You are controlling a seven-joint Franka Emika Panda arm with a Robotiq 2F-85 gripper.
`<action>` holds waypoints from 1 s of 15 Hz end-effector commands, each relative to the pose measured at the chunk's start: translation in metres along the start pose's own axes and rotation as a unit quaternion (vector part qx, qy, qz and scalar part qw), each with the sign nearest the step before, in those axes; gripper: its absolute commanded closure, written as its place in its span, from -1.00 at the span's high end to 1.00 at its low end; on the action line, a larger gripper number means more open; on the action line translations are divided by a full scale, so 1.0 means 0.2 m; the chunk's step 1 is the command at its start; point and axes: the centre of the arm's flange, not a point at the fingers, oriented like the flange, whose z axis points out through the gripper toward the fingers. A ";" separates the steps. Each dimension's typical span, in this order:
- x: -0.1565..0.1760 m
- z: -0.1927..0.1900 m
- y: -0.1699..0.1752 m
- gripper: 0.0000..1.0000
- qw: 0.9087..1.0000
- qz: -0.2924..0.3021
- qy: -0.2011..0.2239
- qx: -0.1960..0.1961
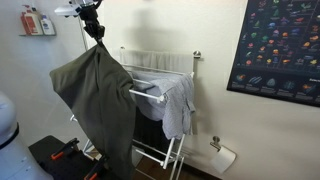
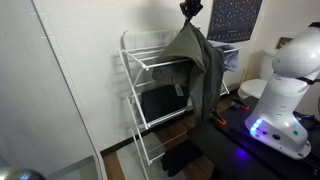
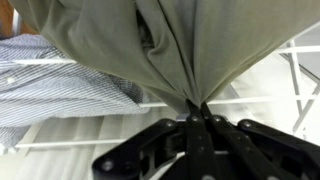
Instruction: Hang the trouser across the shelve
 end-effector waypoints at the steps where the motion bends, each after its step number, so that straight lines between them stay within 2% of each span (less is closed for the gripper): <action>1: 0.17 -0.24 -0.14 -0.96 0.997 0.022 0.076 0.011; 5: 0.29 -0.40 -0.26 -0.95 0.989 0.048 0.140 0.019; 9: 0.43 -0.52 -0.30 -0.95 0.974 0.075 0.211 0.008; 15: 0.64 -0.69 -0.29 -0.95 0.951 0.107 0.289 -0.023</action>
